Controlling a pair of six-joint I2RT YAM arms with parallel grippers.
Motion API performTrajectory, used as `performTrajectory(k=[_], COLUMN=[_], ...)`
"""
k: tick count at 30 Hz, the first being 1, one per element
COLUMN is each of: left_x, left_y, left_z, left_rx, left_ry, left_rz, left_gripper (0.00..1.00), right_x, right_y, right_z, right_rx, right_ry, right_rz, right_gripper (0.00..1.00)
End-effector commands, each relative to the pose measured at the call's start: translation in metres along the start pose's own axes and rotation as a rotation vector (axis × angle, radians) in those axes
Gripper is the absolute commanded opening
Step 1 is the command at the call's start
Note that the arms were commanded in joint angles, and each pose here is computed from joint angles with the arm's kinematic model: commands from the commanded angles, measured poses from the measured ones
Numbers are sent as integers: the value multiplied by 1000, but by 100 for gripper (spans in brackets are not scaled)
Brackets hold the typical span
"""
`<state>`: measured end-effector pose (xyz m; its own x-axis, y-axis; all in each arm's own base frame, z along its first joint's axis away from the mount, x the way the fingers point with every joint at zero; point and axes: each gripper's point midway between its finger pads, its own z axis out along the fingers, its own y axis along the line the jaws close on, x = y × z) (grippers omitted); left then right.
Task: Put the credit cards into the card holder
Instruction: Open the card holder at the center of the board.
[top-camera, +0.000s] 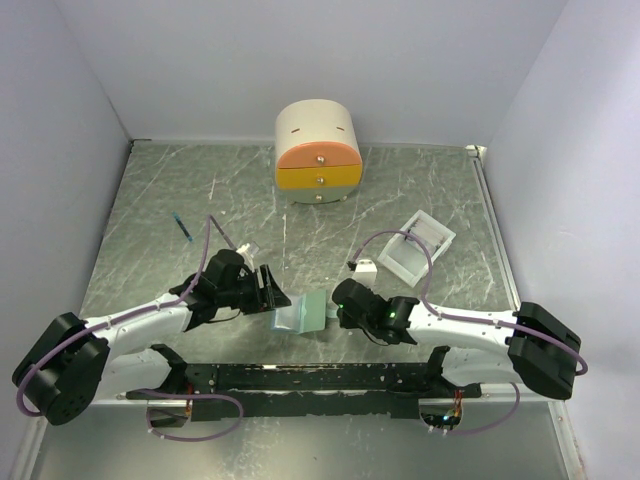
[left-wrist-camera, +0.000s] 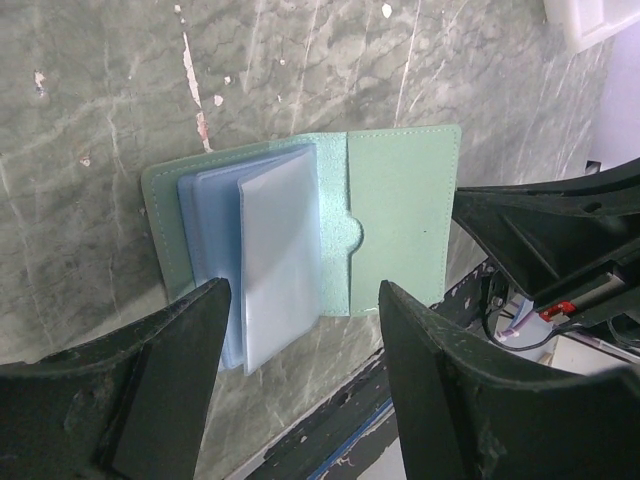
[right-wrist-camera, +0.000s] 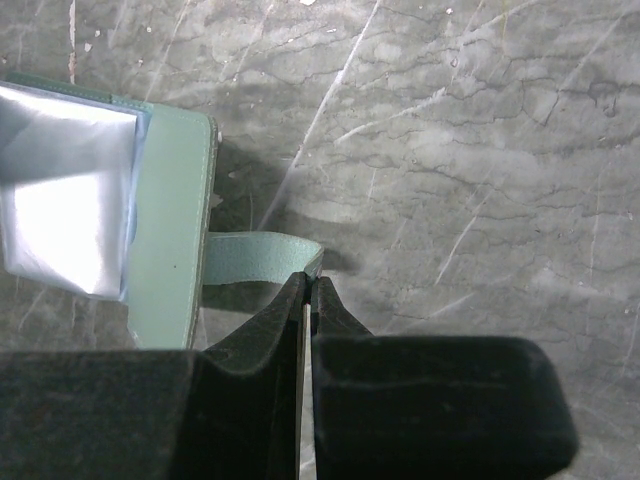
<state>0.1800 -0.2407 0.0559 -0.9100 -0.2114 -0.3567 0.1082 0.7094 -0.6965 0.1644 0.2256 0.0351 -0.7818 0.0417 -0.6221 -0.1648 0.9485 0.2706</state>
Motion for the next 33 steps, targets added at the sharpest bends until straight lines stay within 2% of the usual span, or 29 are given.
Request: performTrajectory(k=[1,15,23,24,29,33], left_x=[-6,1,4,4,-1,-6], left_y=[-2,-12,-33,-38,-59,-65], left_z=[-1,1,-1,-2,-9,-9], left_rx=[2,74,182,203,294,301], left_ry=[-23,5,35,38,36,25], left_rz=[26,-3,-21,-25,-33,-16], left_gripper=[72,72,71,71,71,72], right_x=[-4,-5,-7,-7,-18,-34], right_y=[1,4,8,9,12,12], right_z=[-2,-4,-6,-6,-17,-34], right_rx=[-10,-32,-50,-54,-61,-71], right_ry=[-24,-24,-27,-23,-41,-86], right_rz=[22,30,33,30,27,31], right_gripper=[0,0,0,2,31,41])
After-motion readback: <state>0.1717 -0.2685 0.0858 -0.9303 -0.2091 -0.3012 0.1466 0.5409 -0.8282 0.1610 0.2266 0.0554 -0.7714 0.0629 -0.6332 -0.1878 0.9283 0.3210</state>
